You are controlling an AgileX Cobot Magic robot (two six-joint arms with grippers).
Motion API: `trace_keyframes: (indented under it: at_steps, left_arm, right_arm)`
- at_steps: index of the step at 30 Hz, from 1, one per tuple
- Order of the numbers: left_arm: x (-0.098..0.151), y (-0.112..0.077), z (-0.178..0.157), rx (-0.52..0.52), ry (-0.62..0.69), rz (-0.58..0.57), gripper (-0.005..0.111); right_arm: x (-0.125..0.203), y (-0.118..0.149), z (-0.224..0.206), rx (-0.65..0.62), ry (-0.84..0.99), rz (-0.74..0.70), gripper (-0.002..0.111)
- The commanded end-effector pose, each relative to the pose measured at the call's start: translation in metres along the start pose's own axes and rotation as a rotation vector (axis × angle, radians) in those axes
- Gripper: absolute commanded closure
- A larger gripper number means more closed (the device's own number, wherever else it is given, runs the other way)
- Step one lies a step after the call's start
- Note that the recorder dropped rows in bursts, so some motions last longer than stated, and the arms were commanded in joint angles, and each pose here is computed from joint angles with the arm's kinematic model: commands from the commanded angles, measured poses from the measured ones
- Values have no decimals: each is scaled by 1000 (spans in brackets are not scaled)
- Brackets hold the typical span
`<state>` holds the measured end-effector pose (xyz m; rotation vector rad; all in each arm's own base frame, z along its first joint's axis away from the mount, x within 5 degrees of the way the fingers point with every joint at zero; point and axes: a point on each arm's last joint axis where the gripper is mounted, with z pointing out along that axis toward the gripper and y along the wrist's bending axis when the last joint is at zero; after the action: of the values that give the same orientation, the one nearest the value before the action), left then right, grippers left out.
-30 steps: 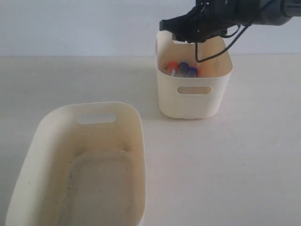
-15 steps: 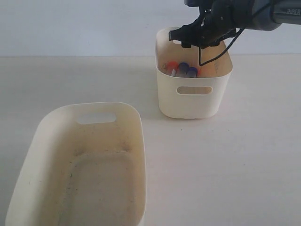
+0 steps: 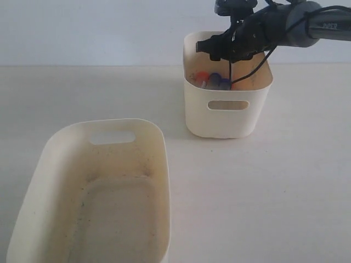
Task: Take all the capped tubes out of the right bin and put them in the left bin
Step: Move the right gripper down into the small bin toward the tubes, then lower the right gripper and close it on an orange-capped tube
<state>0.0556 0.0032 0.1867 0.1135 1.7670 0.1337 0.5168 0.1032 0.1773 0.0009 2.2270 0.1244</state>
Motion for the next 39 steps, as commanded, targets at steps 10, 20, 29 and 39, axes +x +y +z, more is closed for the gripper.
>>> trace_keyframes:
  at_steps: [10, 20, 29, 39]
  left_arm:
    - [-3, 0, -1, -1, -21, -13, 102]
    - [-3, 0, -1, -1, -21, -13, 102]
    - [-3, 0, -1, -1, -21, -13, 102]
    - [-3, 0, -1, -1, -21, -13, 102]
  right_arm:
    - [8, -8, 13, 5, -10, -24, 94]
    - [6, -8, 11, 6, -13, -47, 94]
    - [-27, -4, -20, -14, -115, -52, 103]
    - [-43, -5, -44, 14, -108, -127, 108]
